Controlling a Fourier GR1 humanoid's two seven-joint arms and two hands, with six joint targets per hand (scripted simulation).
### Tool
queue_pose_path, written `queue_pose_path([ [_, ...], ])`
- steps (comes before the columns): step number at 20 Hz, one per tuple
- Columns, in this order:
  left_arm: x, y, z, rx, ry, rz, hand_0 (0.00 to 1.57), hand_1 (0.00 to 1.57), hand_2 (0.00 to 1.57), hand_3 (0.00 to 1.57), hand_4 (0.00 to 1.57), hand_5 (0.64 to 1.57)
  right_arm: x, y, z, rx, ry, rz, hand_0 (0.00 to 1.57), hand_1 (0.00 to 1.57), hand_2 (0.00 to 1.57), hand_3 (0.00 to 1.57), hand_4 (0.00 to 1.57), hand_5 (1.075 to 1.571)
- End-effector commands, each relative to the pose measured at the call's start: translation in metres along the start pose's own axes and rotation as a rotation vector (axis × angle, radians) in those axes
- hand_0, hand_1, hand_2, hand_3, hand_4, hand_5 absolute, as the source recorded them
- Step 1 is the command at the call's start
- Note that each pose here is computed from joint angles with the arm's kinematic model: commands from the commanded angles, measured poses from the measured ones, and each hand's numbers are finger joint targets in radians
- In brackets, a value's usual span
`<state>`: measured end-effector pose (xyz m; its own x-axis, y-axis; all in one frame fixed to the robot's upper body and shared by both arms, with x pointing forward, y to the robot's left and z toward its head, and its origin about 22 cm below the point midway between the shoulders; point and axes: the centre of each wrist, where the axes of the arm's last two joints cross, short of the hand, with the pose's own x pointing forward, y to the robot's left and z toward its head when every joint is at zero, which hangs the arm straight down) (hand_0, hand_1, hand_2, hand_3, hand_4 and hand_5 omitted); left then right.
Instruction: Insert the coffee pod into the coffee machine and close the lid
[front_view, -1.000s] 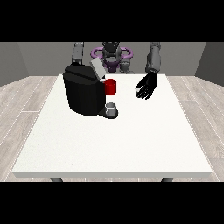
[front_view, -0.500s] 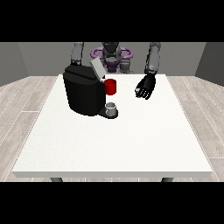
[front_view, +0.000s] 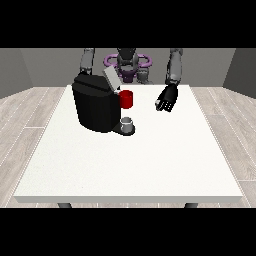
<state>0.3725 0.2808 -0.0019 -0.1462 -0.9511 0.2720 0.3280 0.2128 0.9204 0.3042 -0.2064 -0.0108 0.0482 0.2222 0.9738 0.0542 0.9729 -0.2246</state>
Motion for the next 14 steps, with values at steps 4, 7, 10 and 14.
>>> queue_pose_path([
  [4,0.017,0.016,-0.011,0.058,-0.138,0.124,1.43,1.43,1.42,1.35,0.49,1.571,-0.019,-0.008,0.005,-0.020,0.044,0.044,0.00,0.00,0.00,0.00,0.00,1.571],
  [7,0.028,0.030,-0.019,0.007,-0.120,0.171,1.45,1.45,1.43,1.35,0.53,1.571,-0.032,0.014,0.013,-0.031,0.042,0.046,0.00,0.00,0.00,0.00,0.00,1.571],
  [10,0.044,0.030,-0.022,-0.064,-0.150,0.154,1.40,1.40,1.39,1.32,0.50,1.571,-0.040,0.011,0.016,-0.029,0.128,0.076,0.00,0.00,0.00,0.00,0.00,1.571],
  [14,0.069,0.057,-0.030,-0.074,-0.172,0.161,1.42,1.42,1.40,1.33,0.53,1.571,-0.056,-0.011,0.021,-0.014,0.117,0.041,0.00,0.00,0.00,0.00,0.00,1.571],
])
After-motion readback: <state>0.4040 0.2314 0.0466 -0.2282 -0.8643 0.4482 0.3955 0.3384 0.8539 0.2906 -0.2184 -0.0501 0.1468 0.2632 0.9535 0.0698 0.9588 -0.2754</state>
